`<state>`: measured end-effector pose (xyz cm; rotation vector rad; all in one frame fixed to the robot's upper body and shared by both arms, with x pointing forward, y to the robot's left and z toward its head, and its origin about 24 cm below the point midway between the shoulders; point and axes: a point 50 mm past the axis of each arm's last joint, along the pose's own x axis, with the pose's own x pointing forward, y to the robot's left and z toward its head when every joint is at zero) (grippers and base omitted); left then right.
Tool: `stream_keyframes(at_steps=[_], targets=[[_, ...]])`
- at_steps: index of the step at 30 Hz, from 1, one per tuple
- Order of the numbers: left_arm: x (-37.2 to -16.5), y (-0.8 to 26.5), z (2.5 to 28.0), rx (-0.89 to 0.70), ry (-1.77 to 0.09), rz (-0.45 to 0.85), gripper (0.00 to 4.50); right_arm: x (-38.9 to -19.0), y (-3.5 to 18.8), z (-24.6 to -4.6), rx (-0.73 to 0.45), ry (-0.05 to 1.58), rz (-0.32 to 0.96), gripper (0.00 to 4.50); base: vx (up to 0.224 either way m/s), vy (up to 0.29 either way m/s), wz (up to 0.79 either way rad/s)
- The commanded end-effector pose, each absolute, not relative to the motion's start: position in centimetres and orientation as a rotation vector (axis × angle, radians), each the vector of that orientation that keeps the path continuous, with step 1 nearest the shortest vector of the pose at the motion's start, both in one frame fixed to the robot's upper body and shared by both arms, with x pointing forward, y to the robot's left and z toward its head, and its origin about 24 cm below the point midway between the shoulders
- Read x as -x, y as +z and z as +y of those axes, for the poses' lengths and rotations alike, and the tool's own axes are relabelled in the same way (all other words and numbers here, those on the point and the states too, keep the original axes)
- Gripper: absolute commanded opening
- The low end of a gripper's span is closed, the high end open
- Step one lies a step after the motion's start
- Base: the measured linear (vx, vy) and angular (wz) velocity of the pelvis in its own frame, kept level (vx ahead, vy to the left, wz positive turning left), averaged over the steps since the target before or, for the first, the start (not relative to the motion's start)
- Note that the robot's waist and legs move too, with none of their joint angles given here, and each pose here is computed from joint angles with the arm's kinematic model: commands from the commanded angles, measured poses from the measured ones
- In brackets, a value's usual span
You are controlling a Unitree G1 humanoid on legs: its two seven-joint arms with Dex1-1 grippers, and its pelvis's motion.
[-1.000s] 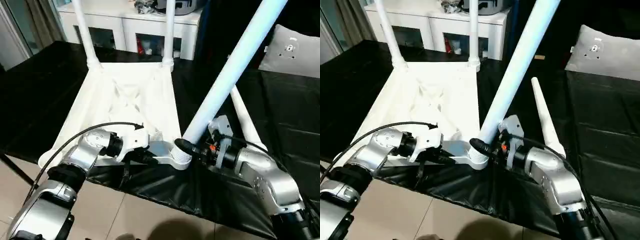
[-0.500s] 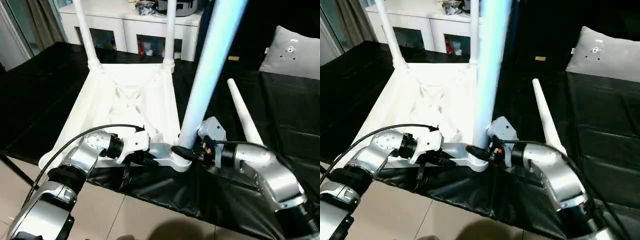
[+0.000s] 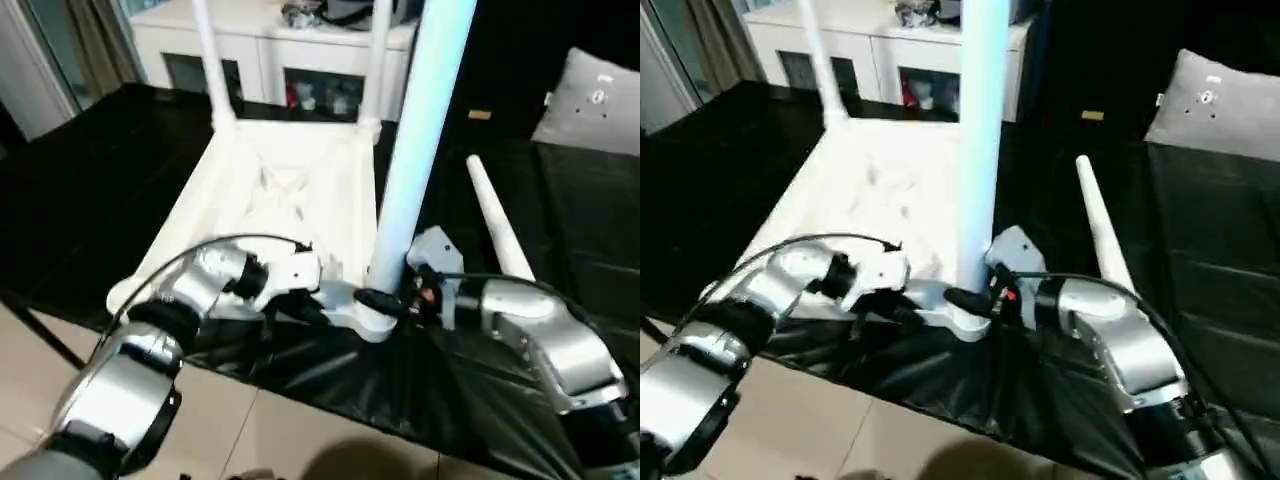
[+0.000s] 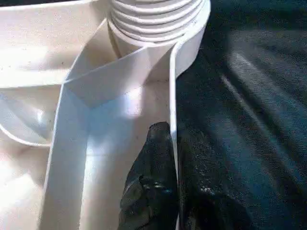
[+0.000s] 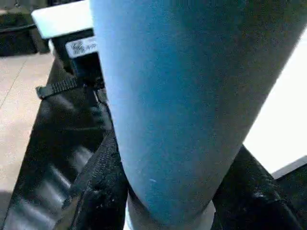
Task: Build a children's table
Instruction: Rotate leg to tighten
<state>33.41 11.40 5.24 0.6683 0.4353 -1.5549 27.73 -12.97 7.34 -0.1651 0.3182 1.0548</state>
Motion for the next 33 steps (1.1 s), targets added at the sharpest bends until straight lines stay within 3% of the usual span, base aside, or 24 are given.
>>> stream_keyframes(at_steps=[1,5,10,16,20,26,33], targets=[[-34.9,8.6,9.7,-0.692,-1.478,0.247,0.0,-26.0,2.2,-12.4,0.119,1.042,0.575,1.89,0.0,0.0,0.0],[-34.6,7.8,11.4,-0.632,-1.412,0.285,0.0,-26.9,2.0,-12.2,0.133,0.93,0.555,1.89,0.0,0.0,0.0],[-32.6,6.6,13.2,-0.504,-1.247,0.334,0.0,-28.0,1.6,-11.6,0.14,0.778,0.527,1.89,0.0,0.0,0.0],[-28.9,6.7,9.3,-0.415,-1.213,0.285,0.0,-29.8,1.6,-11.3,0.081,0.644,0.503,1.89,0.0,0.0,0.0],[-28.7,6.8,8.2,-0.436,-1.187,0.293,0.0,-29.8,1.5,-10.9,0.075,0.66,0.502,1.89,0.0,0.0,0.0],[-29.3,6.3,9.5,-0.536,-1.1,0.365,0.0,-29.9,1.5,-10.9,0.078,0.665,0.498,1.89,0.0,0.0,0.0],[-29.9,6.7,10.1,-0.522,-1.077,0.363,0.0,-30.4,1.5,-10.7,0.065,0.679,0.487,1.89,0.0,0.0,0.0]])
